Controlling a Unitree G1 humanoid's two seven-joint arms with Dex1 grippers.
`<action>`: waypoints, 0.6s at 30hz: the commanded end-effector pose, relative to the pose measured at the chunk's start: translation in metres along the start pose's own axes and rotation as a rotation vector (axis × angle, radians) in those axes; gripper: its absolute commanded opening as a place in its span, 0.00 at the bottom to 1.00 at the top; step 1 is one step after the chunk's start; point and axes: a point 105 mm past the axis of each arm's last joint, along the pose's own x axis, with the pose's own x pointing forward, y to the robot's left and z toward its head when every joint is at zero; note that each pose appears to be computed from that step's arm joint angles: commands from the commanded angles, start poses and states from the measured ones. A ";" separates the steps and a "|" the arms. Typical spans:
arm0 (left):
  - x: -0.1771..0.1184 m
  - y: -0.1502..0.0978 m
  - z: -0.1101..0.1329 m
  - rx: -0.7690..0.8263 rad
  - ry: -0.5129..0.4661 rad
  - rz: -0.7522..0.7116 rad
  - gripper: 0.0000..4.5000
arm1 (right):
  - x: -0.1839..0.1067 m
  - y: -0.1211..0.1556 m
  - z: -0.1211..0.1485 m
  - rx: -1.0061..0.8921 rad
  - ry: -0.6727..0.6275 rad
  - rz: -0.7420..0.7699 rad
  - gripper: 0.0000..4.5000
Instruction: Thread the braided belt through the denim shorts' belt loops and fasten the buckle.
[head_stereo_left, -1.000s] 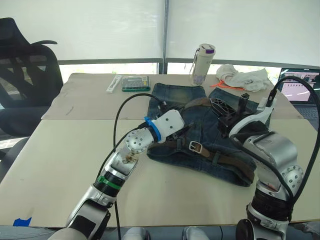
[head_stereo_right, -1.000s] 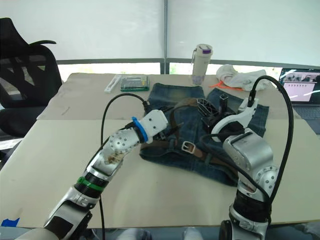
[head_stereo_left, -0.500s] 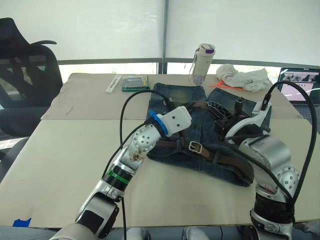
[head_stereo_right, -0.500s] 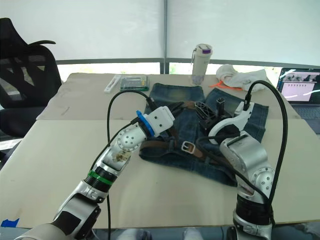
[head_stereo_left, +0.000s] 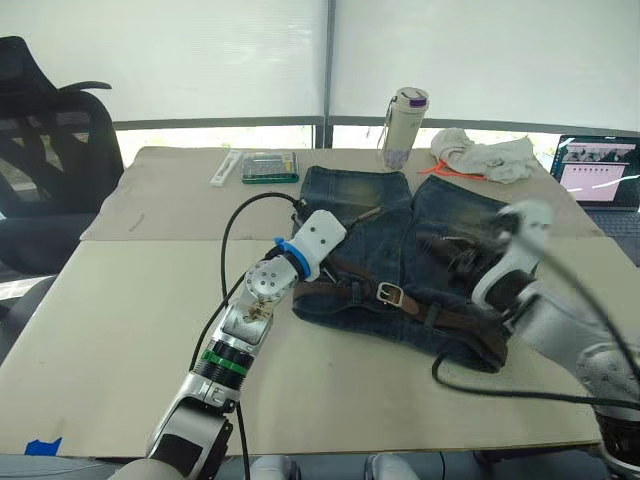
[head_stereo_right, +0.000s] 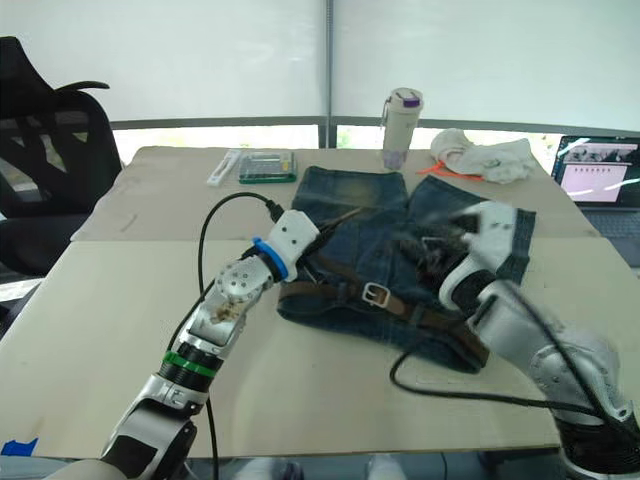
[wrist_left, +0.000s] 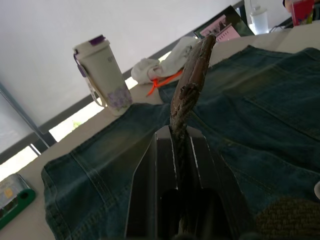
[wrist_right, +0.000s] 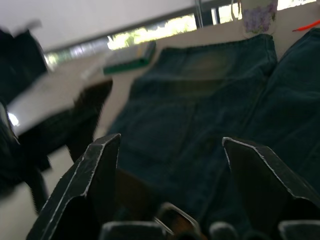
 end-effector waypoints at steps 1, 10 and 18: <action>0.000 0.003 0.008 0.046 -0.006 -0.004 0.00 | 0.004 0.010 -0.021 -0.344 0.065 0.046 0.76; -0.005 0.005 0.006 0.096 0.011 -0.014 0.00 | 0.007 0.013 -0.057 -0.547 0.148 0.089 0.76; -0.005 0.006 0.009 0.109 0.003 -0.024 0.00 | 0.014 0.002 -0.063 -0.526 0.164 0.002 0.76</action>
